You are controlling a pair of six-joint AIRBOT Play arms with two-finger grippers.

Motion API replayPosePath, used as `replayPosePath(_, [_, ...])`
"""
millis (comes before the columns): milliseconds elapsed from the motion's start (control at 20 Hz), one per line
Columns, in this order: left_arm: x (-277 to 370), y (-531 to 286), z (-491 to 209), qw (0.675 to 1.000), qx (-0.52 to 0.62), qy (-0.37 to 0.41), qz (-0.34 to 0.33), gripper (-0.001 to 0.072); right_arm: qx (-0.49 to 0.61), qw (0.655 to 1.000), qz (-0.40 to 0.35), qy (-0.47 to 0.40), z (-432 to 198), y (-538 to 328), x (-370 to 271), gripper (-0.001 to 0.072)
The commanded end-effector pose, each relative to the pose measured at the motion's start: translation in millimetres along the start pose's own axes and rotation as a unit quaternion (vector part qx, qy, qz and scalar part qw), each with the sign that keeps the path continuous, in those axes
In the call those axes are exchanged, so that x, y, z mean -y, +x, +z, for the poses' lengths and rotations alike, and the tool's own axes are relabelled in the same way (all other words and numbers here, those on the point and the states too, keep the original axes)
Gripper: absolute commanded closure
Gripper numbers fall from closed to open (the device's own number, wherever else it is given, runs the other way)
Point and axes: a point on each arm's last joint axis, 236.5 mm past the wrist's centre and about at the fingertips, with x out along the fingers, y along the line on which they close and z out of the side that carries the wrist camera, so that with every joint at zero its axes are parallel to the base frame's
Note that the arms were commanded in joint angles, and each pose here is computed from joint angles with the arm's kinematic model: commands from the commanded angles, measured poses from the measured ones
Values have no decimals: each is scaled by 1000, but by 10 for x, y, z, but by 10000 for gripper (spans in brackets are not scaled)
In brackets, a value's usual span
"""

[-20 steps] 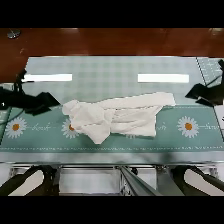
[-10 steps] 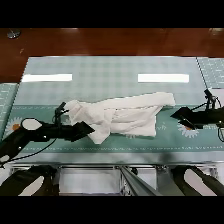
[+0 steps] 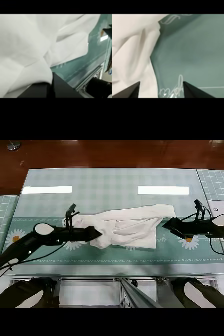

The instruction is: Fold the shirts.

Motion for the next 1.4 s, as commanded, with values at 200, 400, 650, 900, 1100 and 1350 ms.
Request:
replayPosePath(200, [332,-384,590,997,43,39,-47,682,-97,994,16,-41,-256,537,-428,96])
replayPosePath(400, [335,-387,570,997,38,39,-49,682,-129,990,31,-56,-274,785,-703,166])
replayPosePath(650, [554,-771,874,993,59,68,-81,682,-93,987,62,-116,257,454,-1152,690])
replayPosePath(900, [1420,-2364,1879,943,259,190,-84,683,117,955,128,-241,1351,-1350,-2286,691])
replayPosePath(1100, [2190,-3736,2047,872,404,271,-49,683,281,886,128,-345,1173,-2973,-2905,691])
replayPosePath(1350, [2705,-4778,1656,785,525,322,68,682,402,822,70,-396,253,-4169,-2792,690])
